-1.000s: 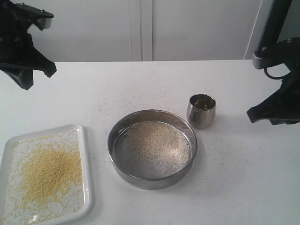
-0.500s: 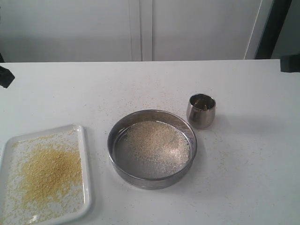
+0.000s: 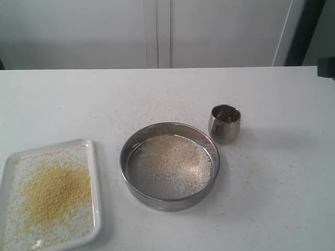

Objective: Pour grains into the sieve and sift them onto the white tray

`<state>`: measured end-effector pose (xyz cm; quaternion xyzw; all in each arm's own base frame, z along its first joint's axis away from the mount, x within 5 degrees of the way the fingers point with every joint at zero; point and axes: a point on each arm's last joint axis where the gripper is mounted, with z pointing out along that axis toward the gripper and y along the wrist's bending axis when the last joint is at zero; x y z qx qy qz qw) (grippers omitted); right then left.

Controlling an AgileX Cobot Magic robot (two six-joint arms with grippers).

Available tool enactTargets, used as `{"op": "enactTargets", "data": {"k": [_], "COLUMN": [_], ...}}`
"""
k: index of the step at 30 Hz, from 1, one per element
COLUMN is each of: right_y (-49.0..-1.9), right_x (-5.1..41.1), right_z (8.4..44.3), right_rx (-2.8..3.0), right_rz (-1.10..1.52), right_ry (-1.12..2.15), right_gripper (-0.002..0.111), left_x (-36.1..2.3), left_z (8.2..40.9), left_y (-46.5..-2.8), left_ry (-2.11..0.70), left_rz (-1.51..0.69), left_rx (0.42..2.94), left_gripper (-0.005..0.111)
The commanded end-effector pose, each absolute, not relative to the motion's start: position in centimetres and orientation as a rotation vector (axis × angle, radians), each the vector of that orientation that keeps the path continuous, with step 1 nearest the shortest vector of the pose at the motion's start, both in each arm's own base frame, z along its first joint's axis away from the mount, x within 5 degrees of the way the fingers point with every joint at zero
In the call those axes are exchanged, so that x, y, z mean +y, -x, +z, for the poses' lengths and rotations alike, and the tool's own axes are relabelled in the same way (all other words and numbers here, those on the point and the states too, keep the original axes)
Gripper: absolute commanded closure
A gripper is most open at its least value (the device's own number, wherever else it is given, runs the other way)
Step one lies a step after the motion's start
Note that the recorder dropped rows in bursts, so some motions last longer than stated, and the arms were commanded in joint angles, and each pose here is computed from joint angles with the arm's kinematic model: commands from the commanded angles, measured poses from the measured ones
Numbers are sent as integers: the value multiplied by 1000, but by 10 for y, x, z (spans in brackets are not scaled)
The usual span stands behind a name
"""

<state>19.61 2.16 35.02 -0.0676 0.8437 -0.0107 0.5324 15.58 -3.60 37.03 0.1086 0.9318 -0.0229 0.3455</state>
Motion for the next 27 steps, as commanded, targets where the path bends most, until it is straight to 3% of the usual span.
{"op": "enactTargets", "data": {"k": [1,20,27], "right_y": [-195,-195,-195], "right_x": [20,20,20], "right_z": [351,351,351], "right_rx": [2002,2004,2004], "right_rz": [-32,-15,-15], "right_ry": [152,127,127], "right_gripper": [108,108,108], "left_x": [-31,-30,-29], "left_z": [369,373,374], "left_y": [-135,-131,-128], "left_ry": [-220,-265,-253], "left_rz": [-87,-80,-104], "left_rx": [2456,2405,2191], "left_gripper": [107,107,107]}}
